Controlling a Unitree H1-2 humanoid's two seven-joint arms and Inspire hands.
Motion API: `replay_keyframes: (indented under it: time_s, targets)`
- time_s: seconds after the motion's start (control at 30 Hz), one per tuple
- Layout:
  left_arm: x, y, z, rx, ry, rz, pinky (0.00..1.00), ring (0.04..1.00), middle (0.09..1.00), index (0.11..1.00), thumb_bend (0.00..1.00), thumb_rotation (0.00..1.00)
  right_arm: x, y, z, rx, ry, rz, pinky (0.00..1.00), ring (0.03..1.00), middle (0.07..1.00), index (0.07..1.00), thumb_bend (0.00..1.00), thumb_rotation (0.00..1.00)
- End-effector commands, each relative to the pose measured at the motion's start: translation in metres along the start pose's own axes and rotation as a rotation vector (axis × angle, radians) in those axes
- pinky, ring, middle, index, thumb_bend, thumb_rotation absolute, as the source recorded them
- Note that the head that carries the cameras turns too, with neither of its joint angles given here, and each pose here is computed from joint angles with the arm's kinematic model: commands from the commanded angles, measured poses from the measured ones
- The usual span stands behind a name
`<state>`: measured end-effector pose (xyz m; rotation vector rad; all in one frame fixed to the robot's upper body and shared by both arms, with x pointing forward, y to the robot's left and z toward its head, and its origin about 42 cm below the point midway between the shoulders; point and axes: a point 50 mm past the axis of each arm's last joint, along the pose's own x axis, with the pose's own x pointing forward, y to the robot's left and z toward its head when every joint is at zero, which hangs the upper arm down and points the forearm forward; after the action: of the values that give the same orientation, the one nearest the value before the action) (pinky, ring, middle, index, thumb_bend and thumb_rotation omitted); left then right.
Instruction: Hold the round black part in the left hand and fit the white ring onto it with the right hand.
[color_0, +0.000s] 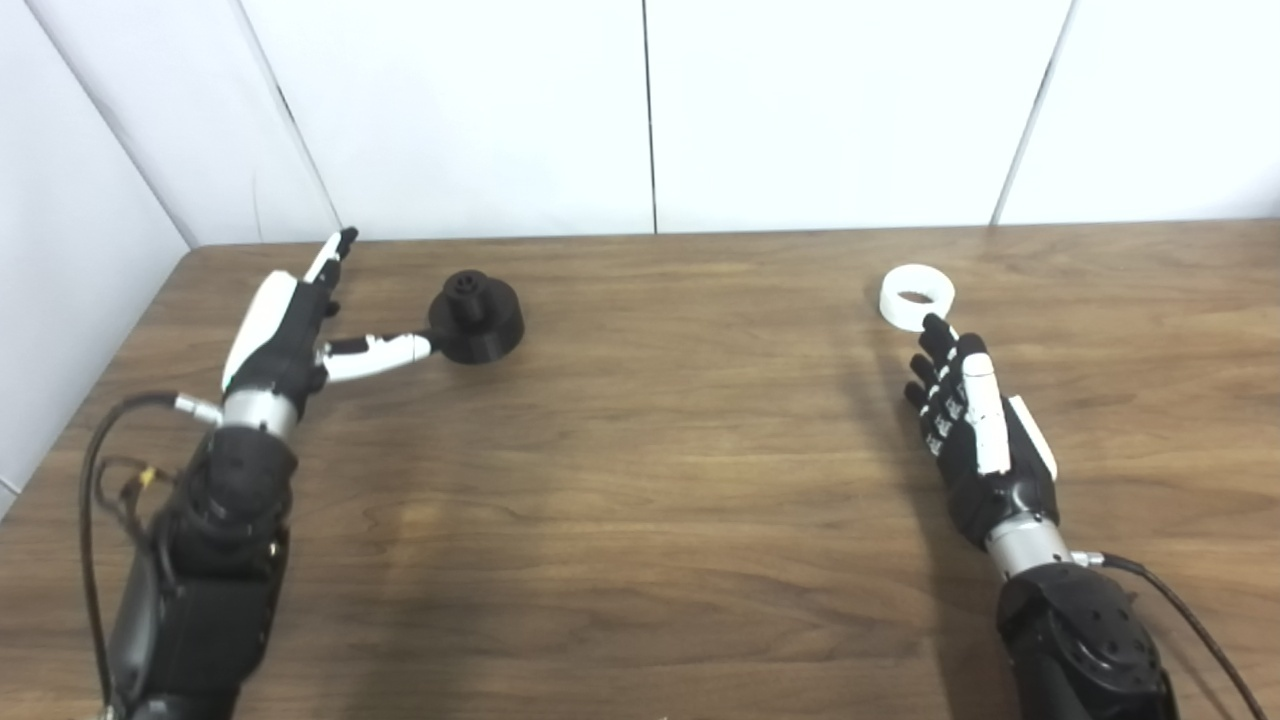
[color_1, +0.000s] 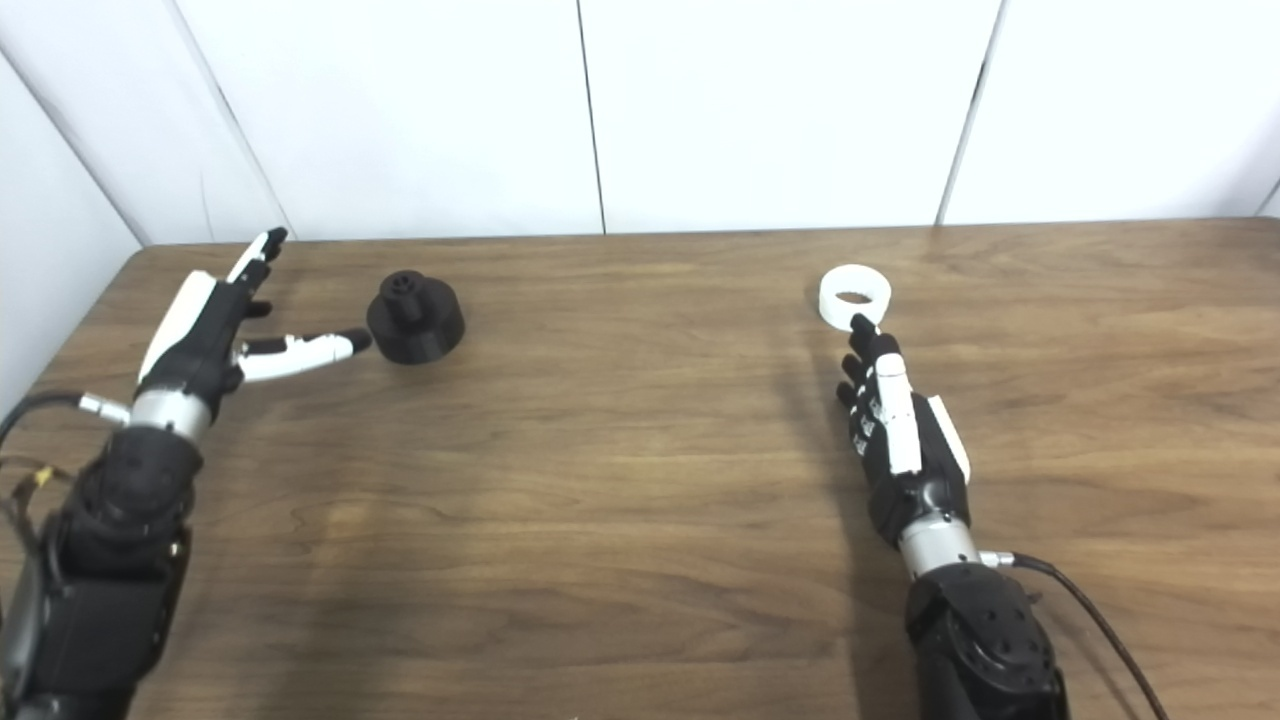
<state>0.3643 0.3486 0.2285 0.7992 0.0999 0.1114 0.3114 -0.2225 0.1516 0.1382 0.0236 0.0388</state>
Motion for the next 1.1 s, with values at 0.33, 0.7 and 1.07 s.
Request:
replay_keyframes:
  time_s: [0.33, 0.7, 1.07]
  targets:
    - [0.052, 0.029, 0.016, 0.152, 0.014, -0.131, 0.87, 0.978, 0.980, 0.975, 1.00, 0.40, 0.007, 0.003, 0.023, 0.001, -0.115, 0.013, 1.00, 1.000, 1.000, 0.959, 0.44, 1.00]
    - [0.076, 0.030, 0.022, 0.268, 0.064, -0.299, 0.86, 0.968, 0.976, 0.946, 1.00, 0.37, 0.004, -0.002, 0.025, -0.002, -0.121, -0.003, 1.00, 1.000, 1.000, 0.964, 0.43, 1.00]
    - [0.088, 0.025, 0.024, 0.295, 0.077, -0.362, 0.86, 0.969, 0.979, 0.953, 1.00, 0.39, 0.001, -0.005, 0.026, 0.000, -0.127, -0.002, 1.00, 1.000, 1.000, 0.971, 0.44, 1.00]
